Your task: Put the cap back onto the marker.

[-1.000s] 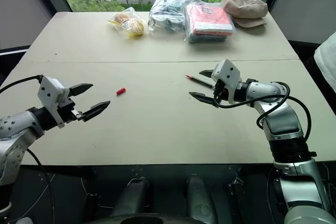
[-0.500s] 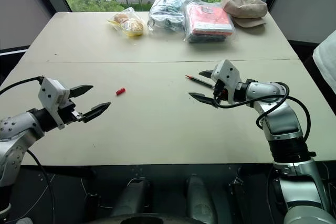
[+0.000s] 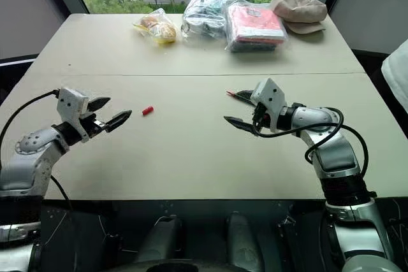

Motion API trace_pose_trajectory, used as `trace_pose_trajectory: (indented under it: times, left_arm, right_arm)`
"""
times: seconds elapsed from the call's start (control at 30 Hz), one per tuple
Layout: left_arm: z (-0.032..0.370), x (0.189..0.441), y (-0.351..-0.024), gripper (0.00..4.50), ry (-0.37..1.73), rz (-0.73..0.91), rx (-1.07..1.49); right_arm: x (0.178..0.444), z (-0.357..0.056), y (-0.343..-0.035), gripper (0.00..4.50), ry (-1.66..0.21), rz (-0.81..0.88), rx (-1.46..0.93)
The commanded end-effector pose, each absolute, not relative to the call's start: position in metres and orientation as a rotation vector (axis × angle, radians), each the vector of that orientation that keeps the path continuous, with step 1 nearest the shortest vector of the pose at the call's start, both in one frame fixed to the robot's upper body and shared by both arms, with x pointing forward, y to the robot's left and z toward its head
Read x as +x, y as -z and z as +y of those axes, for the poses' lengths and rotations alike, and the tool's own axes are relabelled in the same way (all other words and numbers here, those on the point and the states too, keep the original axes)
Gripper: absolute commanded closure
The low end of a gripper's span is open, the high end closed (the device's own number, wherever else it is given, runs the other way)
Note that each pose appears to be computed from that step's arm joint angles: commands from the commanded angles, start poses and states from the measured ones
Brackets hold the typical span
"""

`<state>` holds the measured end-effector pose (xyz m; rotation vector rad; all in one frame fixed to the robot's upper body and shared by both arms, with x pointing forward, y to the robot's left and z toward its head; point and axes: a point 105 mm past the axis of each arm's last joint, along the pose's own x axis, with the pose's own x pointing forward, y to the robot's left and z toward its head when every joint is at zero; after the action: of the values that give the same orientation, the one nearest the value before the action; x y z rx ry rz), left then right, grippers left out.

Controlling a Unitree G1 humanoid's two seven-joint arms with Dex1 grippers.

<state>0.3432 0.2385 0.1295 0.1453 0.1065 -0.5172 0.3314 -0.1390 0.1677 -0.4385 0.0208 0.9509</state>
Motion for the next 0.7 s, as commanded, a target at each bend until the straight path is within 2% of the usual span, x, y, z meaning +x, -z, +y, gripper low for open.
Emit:
trace_pose_trajectory:
  times: [0.03, 0.3, 0.7]
  left_arm:
    - [0.228, 0.355, -0.129, 0.07, 0.576, 0.084, 0.192]
    - [0.213, 0.377, -0.112, 0.07, 0.654, 0.122, 0.272]
    - [0.213, 0.392, -0.089, 0.07, 0.665, 0.226, 0.297]
  right_arm:
    - [0.327, -0.135, -0.180, 0.38, -0.947, -0.034, -0.446]
    - [0.322, -0.134, -0.177, 0.38, -0.936, -0.027, -0.444]
    - [0.321, -0.137, -0.181, 0.38, -0.882, -0.051, -0.451]
